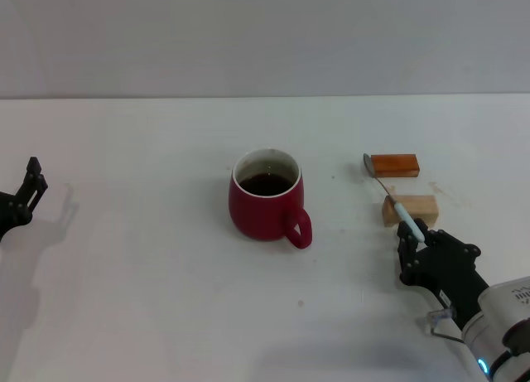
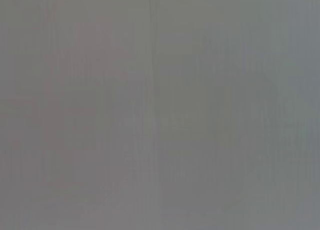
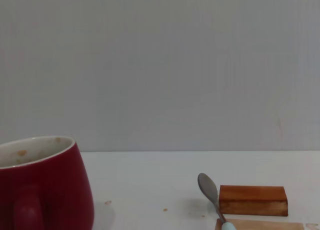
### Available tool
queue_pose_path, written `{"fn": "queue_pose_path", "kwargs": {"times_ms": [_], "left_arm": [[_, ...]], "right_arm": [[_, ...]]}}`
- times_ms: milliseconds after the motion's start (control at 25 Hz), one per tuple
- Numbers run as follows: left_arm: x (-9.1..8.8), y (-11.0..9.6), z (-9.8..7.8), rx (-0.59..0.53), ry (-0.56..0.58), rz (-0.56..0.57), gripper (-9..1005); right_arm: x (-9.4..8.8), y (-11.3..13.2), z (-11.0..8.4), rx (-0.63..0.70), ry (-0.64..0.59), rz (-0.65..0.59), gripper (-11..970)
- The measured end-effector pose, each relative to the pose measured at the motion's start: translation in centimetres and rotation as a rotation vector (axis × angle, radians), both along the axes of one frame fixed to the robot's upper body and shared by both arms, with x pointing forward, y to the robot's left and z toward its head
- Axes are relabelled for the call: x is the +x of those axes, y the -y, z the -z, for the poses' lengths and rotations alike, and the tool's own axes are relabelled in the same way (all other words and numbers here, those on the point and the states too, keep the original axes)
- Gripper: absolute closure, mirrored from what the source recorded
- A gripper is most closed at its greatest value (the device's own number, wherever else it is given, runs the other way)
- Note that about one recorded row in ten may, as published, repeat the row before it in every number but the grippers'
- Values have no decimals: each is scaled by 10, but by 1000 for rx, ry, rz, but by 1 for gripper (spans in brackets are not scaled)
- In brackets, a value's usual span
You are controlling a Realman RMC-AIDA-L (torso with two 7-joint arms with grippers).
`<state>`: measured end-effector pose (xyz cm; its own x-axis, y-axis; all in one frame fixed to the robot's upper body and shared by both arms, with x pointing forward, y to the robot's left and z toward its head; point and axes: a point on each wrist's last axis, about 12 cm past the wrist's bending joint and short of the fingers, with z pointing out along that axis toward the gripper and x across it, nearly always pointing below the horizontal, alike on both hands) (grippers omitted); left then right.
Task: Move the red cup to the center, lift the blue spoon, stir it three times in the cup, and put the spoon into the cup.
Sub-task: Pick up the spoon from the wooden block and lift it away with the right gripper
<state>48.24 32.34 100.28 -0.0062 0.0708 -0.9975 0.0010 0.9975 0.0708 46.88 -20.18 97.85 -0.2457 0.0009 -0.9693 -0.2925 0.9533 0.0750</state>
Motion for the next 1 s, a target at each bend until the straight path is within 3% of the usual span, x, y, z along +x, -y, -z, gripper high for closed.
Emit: {"fn": "queue_pose_path", "kwargs": {"times_ms": [360, 1000], "left_arm": [[0, 0, 0, -1, 0, 0, 143], [0, 0, 0, 0, -1, 0, 144]], "right_arm": [[-3, -1, 1, -4, 1, -7, 812], [-9, 0, -1, 11, 21, 3, 825]]}}
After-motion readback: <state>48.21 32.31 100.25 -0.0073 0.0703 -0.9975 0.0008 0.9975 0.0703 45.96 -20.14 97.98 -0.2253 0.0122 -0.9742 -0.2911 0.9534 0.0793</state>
